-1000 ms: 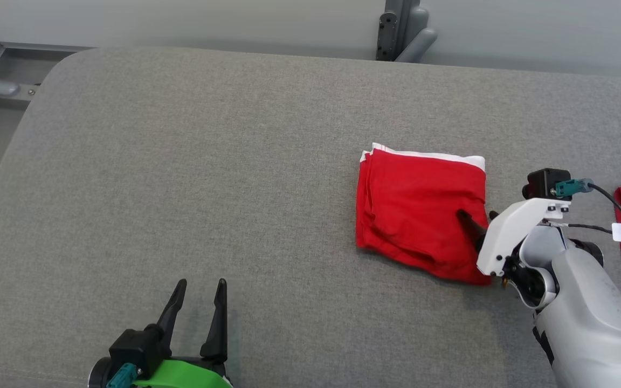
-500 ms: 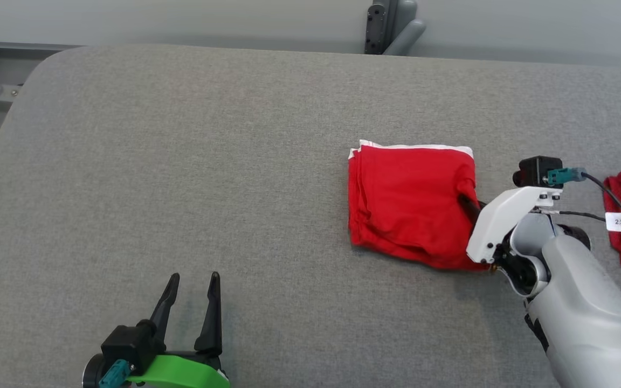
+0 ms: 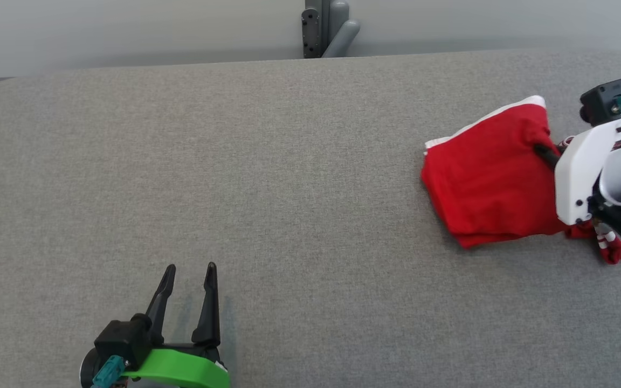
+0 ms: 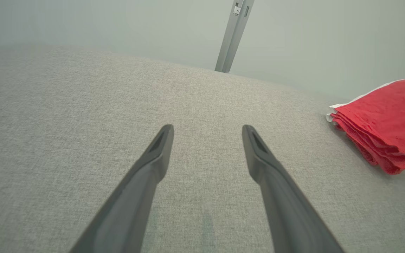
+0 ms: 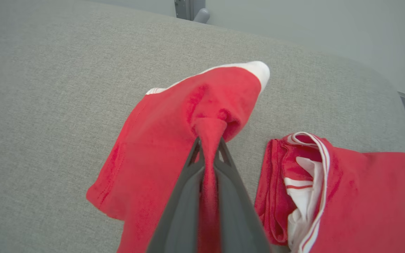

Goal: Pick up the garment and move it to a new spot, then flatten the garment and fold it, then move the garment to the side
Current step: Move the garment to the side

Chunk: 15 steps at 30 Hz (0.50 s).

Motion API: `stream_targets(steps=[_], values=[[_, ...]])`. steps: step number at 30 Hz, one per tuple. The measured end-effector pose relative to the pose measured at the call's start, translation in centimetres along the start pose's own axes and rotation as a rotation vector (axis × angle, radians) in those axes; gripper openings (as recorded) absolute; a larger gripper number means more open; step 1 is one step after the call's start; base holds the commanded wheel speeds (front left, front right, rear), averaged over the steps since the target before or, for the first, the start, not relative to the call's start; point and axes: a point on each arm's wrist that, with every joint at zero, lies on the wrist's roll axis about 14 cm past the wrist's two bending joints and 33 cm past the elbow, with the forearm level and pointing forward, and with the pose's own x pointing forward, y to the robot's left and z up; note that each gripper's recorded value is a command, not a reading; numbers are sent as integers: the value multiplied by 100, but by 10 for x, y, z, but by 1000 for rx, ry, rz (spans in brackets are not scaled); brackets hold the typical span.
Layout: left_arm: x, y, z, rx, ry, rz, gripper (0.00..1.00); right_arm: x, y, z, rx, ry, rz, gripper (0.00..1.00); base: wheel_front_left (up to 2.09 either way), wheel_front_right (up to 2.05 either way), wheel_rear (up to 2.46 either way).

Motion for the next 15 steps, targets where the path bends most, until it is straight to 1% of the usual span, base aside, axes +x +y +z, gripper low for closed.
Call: stream_targets(steps=[3, 7, 12, 15], values=[[7, -5, 1, -1, -2, -16, 100, -16, -23, 2, -33, 47, -46, 0, 0, 0, 0], [11, -6, -5, -12, 14, -22, 100, -30, -44, 5, -54, 102, -89, 0, 0, 0, 0], [17, -7, -9, -14, 25, -28, 100, -38, -64, 15, -66, 109, -138, 0, 0, 0, 0], [21, -8, -9, -15, 25, -34, 100, -39, -78, 18, -47, 106, -174, 0, 0, 0, 0]])
